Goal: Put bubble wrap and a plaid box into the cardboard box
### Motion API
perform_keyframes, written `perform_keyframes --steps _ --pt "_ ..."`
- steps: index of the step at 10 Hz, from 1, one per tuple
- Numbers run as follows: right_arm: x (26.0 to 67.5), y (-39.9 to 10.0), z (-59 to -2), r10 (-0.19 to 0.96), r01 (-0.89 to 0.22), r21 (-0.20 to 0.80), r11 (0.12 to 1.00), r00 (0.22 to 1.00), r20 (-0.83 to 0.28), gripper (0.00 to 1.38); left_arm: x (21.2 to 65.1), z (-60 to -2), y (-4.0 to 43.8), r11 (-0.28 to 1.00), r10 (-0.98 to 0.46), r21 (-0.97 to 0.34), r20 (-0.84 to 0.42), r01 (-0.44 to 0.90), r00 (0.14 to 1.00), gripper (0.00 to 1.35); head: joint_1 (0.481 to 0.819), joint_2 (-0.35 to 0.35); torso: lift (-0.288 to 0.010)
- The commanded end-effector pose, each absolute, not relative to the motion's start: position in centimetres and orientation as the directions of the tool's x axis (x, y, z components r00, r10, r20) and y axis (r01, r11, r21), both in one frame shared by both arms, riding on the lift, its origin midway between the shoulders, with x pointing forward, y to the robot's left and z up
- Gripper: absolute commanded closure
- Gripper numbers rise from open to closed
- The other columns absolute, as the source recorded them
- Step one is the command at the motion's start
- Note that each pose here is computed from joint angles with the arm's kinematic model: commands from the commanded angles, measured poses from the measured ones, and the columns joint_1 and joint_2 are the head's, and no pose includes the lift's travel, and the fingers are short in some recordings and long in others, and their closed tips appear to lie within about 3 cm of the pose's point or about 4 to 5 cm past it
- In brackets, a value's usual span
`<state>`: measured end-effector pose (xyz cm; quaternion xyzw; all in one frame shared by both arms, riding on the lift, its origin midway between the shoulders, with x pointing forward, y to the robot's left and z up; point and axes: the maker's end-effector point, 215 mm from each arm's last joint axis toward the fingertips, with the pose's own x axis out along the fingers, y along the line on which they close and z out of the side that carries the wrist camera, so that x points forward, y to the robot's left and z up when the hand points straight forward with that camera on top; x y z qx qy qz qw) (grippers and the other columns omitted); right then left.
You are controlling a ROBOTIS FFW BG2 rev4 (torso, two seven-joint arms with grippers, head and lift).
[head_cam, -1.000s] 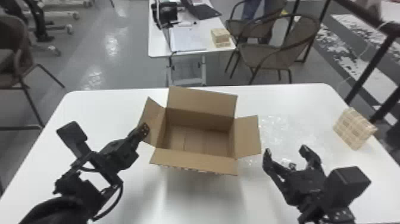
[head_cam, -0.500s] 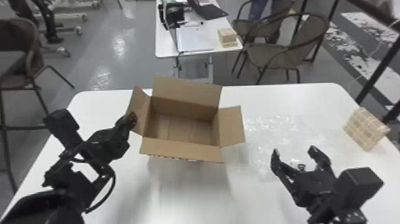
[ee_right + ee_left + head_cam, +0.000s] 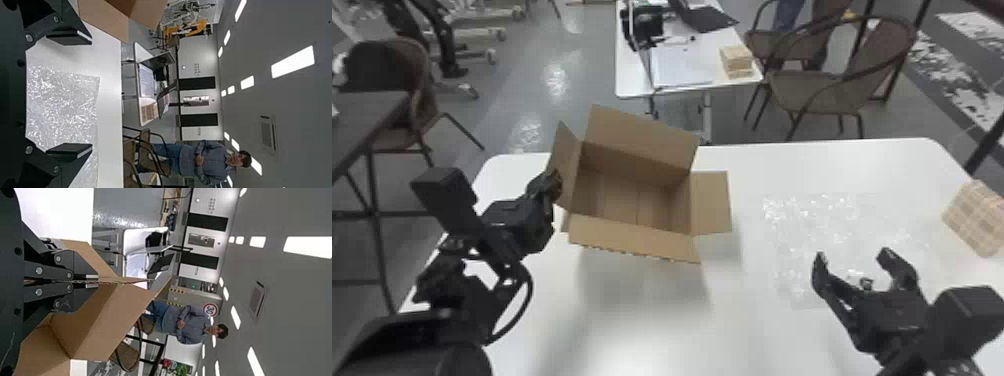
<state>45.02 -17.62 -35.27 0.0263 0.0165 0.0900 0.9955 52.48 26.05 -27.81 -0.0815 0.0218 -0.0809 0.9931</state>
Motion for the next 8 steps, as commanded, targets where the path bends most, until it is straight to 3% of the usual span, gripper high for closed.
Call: perform_keyframes --steps 1,6,8 --pt "45.1 -17.7 -35.3 0.178 -0.176 0.062 0.982 0.984 -0.029 0.32 52.4 -28.3 25.8 0.972 -0.168 -0.174 -0.044 0.158 0.985 1.22 0.695 0.096 -0.104" --pt "47.7 -20.0 -32.9 0.139 -0.136 0.029 0.990 0.983 -0.122 0.32 52.1 -29.2 25.9 0.969 -0.169 -0.191 -0.068 0.154 0.983 1.22 0.695 0.079 -0.104" --pt "49.6 -22.4 -32.2 0.111 -0.114 0.008 0.994 0.950 -0.293 0.32 52.3 -28.9 25.8 0.969 -0.170 -0.190 -0.061 0.156 0.984 1.22 0.695 0.065 -0.104"
